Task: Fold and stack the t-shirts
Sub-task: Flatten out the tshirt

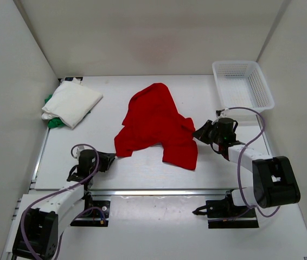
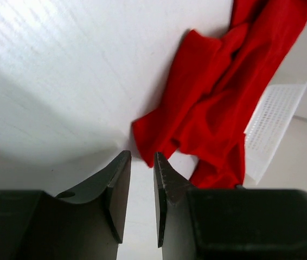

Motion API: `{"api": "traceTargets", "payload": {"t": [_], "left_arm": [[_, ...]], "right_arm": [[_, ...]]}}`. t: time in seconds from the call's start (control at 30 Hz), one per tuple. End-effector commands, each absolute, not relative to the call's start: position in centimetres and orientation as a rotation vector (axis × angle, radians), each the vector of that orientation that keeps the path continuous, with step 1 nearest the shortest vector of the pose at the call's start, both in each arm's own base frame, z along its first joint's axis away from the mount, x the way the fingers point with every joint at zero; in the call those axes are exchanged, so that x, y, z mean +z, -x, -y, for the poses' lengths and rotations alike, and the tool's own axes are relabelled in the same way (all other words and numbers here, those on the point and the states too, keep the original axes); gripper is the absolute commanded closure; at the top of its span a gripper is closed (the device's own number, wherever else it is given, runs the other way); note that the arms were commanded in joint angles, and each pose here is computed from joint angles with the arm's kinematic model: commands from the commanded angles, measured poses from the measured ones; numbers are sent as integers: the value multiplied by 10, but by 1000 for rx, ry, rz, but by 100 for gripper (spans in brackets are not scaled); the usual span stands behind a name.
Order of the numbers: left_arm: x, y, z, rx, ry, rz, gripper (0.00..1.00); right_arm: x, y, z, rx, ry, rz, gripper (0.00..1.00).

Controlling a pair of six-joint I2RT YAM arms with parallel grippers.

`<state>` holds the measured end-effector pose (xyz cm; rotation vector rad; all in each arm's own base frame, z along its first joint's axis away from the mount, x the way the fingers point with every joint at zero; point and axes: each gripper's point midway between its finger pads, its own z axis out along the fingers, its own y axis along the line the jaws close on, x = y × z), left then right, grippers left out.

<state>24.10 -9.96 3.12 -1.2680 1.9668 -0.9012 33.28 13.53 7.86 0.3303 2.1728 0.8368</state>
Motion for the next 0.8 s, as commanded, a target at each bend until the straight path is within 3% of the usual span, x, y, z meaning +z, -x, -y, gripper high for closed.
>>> {"api": "traceTargets", "payload": {"t": [0.0,0.17,0.37,0.4,0.47,0.57,0.77], "left_arm": [[-15,-206,101,-830,1336,-2103,66],[-16,-210,106,-855,1407,-2110,68],[-5,-228,121,-888,1386,-2106,64],[-6,-229,124,-890,1374,-2127,66],[-15,-225,124,-868,1392,-2166,82],[-12,-230,124,-870,1374,-2154,97],[11,-255,95,-810,1318,-2045,100]], "right_arm": [[98,-337,-141,871,-275,-2098,100],[109,-337,-142,868,-249,-2065,100],[107,-330,-141,881,-260,-2067,99],[109,-330,-139,881,-263,-2055,100],[107,-328,-137,876,-268,-2057,100],[98,-325,-131,849,-286,-2083,100],[100,-325,-139,871,-267,-2082,100]]}}
